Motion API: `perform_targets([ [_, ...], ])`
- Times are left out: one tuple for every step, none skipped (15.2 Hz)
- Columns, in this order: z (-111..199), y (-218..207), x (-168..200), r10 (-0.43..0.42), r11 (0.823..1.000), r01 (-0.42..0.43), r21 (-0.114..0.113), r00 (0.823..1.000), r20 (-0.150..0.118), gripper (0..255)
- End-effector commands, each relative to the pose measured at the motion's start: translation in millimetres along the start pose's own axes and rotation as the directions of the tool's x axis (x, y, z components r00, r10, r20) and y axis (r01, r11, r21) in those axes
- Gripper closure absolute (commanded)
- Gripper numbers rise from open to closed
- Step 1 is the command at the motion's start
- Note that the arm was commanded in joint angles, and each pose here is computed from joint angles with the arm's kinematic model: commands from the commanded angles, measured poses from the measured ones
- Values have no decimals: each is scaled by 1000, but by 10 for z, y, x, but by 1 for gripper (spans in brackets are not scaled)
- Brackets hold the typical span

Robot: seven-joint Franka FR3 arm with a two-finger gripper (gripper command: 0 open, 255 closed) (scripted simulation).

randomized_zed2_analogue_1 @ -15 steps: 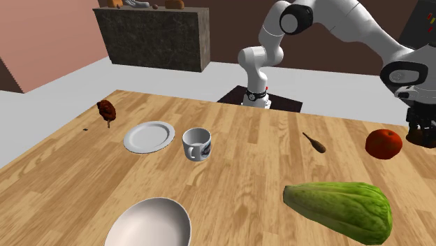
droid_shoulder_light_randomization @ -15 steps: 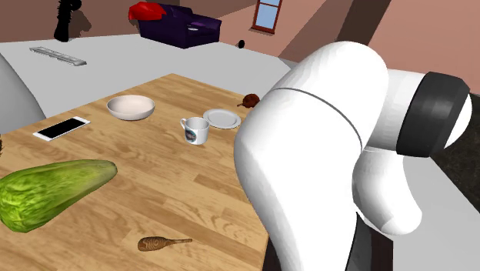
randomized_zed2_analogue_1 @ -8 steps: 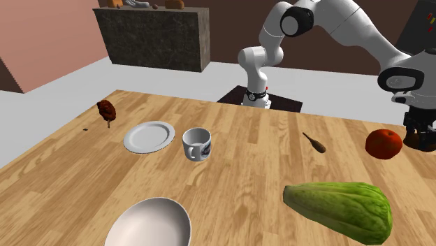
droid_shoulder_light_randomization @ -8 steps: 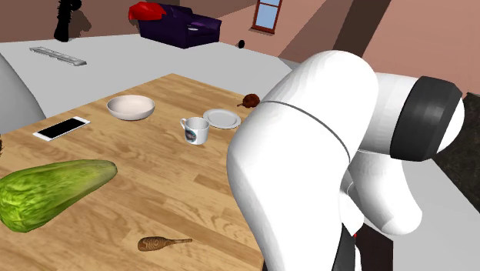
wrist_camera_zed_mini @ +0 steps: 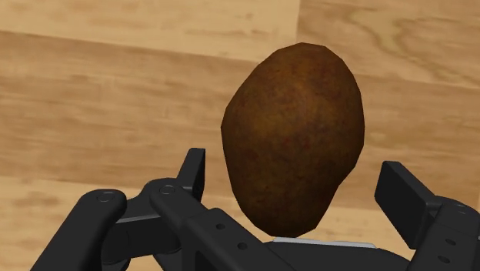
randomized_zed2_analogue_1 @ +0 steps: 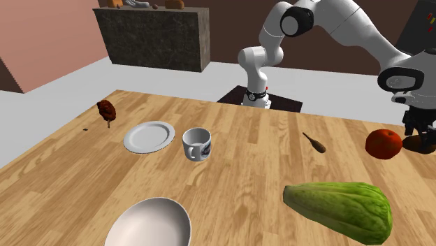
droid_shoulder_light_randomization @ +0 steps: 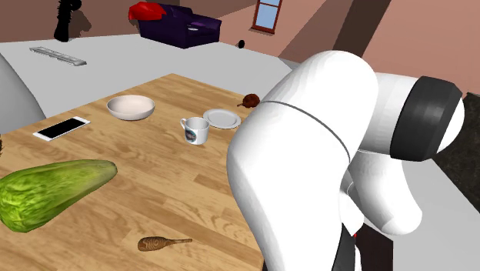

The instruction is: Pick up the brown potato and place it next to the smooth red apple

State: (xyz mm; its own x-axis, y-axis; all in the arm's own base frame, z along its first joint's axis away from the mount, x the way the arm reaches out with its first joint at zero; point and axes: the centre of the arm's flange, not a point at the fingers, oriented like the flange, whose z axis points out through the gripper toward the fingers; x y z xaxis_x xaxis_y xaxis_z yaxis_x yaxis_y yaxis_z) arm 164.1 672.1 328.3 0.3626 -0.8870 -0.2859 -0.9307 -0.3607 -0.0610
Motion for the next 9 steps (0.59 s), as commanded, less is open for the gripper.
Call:
perform_targets([
  [0,0,0,0,1000,0,0,1000,0,0],
  [0,0,0,0,1000,0,0,1000,0,0],
  [-132,0,0,0,1000,0,0,1000,0,0],
  [-264,0,0,0,1000,0,0,1000,0,0],
  [-396,0,0,0,1000,0,0,1000,0,0],
  [-500,0,0,0,1000,0,0,1000,0,0],
  [-500,0,0,0,1000,0,0,1000,0,0],
  [-500,0,0,0,1000,0,0,1000,0,0],
  [-500,0,0,0,1000,0,0,1000,0,0],
])
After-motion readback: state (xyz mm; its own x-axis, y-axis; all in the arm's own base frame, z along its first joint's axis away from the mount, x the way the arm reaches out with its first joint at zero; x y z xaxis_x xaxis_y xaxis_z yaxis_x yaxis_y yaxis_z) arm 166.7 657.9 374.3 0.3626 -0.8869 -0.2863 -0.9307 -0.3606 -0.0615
